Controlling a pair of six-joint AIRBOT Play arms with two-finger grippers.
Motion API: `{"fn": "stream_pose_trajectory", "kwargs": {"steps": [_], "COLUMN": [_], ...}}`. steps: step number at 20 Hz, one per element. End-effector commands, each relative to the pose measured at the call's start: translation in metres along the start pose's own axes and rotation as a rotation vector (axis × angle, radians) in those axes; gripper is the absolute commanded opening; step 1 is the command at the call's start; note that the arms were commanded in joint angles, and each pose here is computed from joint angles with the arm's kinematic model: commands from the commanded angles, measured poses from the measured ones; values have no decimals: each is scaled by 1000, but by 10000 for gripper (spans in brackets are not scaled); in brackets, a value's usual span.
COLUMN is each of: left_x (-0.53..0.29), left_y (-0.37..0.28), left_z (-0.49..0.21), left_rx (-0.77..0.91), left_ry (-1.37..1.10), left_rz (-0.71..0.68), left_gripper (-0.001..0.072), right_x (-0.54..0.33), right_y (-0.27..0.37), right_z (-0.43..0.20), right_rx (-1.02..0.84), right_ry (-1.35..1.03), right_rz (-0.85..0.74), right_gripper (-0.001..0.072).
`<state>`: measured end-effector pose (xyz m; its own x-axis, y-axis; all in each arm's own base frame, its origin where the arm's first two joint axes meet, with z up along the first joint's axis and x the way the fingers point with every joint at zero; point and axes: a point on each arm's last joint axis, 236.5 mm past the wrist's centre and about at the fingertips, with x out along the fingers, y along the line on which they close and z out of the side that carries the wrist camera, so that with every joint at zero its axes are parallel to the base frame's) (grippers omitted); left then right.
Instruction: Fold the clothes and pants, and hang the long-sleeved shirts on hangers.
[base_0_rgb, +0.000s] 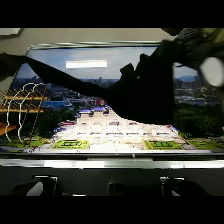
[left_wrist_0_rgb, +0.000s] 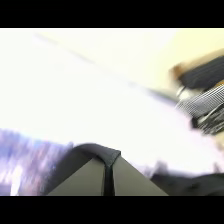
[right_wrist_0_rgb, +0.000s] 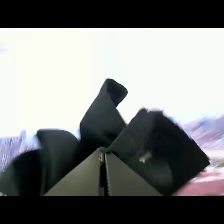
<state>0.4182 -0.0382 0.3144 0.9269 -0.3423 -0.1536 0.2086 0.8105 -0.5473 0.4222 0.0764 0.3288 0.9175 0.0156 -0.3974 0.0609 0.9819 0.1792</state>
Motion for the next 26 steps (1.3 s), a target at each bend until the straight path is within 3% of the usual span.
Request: {"fn": "stream_pose_trajectory", "kwargs": {"steps": [1, 5, 9, 14, 17, 22, 24, 26], "left_x": [-86, -157, -165, -103, -53, 22, 46, 64], "left_y": [-74, -109, -100, -43, 8, 85, 104, 115], "left_z": [50, 73, 72, 44, 14, -48, -78, -104], "left_rx": [120, 136, 122, 47, -23, -135, -167, -188], "left_ry": [-238, -411, -419, -273, -148, 62, 143, 210], "left_rz": [-74, -71, -21, 62, 133, 234, 255, 266], "left_gripper": [32, 32, 32, 32, 33, 32, 33, 33], "right_x": [-109, -207, -213, -93, 13, 160, 189, 195], "right_y": [-46, -71, -84, -76, -47, -16, -1, 12], "right_z": [45, 67, 73, 67, 41, -76, -129, -152], "right_rx": [29, 133, 177, 154, 146, 422, 501, 522], "right_ry": [-177, -350, -383, -284, -209, 38, 183, 268], "right_rz": [-54, 5, -34, -203, -213, -232, -223, -195], "right_gripper": [47, 47, 47, 47, 48, 61, 139, 322]}}
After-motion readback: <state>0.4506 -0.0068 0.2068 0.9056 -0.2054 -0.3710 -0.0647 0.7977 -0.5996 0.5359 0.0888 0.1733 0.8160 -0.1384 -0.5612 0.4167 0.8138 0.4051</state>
